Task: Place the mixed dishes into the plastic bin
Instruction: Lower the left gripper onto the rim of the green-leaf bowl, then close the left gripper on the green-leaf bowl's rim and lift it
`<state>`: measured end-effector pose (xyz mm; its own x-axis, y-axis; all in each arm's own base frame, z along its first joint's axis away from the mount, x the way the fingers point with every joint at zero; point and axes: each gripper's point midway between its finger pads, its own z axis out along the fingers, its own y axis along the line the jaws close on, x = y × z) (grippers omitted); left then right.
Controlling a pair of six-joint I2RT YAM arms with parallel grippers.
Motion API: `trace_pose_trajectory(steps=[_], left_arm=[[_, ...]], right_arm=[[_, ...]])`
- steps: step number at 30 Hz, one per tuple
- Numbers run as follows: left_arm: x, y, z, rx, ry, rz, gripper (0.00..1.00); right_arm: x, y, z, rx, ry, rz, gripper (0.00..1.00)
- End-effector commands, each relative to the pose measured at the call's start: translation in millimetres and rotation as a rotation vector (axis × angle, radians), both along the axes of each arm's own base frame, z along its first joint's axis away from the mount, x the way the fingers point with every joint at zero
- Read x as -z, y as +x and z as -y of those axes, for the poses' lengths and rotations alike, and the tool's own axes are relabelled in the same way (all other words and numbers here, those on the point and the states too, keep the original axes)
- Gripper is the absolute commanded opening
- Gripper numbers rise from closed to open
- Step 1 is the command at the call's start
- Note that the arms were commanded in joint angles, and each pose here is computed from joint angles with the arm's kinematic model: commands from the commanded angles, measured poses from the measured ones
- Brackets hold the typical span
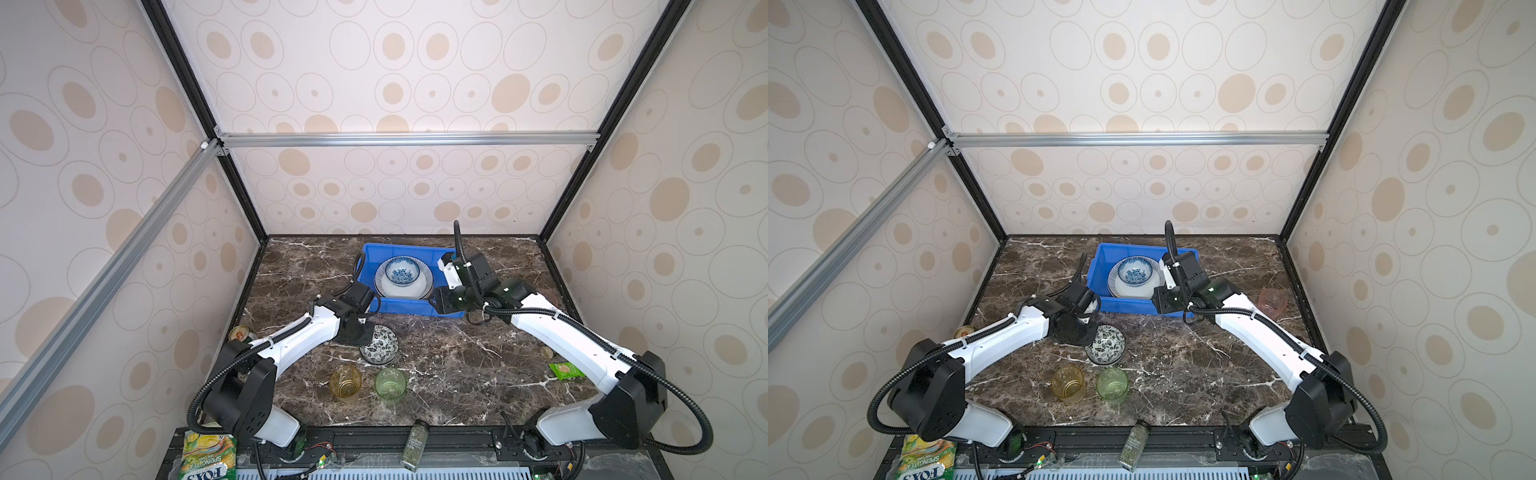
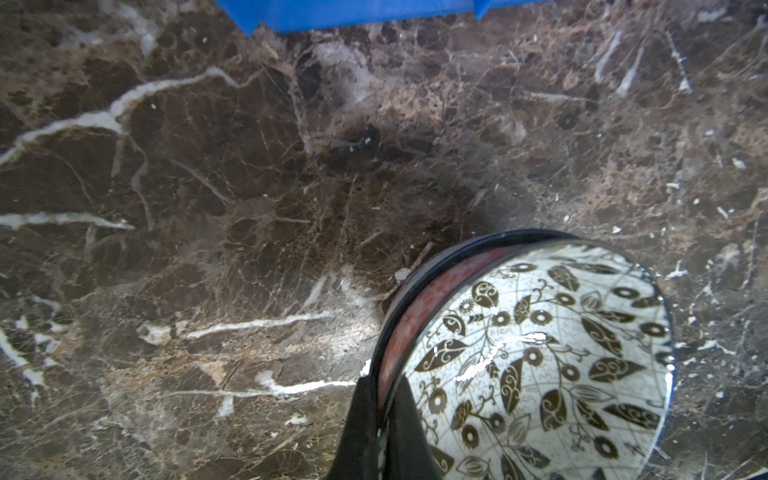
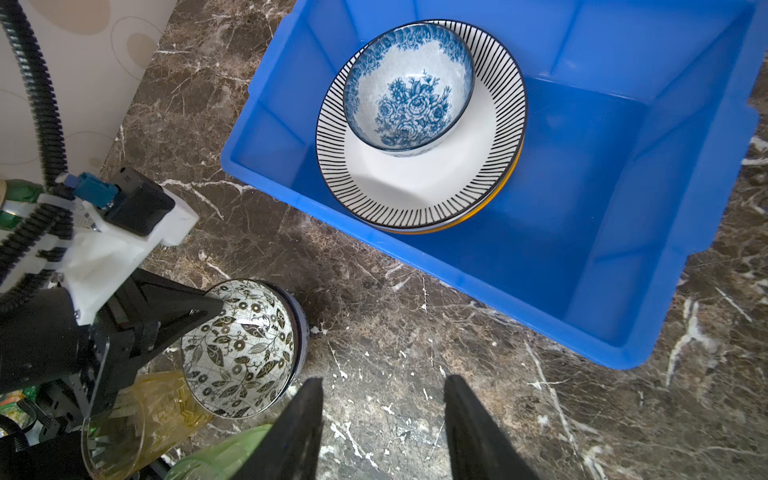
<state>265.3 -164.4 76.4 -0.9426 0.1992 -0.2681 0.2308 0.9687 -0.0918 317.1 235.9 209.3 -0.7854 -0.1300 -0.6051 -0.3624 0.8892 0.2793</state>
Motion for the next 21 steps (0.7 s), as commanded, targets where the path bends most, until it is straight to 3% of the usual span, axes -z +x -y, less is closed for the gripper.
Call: trace_pose_trajectory(steps=[1, 11, 21], left_arm=[[-9.3, 2.2, 1.8, 0.019, 0.009, 0.016, 0.00], [-24.9, 9.3, 12.2, 0.037, -0.049, 0.056, 0.00], [-36.0, 12.6, 8.3, 0.029, -0.033, 0.083, 0.00]], right_arm=[[-4.2, -1.4, -1.4, -0.012, -0.005, 0.020, 0.51], [-5.2, -3.7, 1.7, -0.007, -0.008, 0.025, 0.51], [-7.5, -4.5, 1.3, -0.009, 0.003, 0.032, 0.51]])
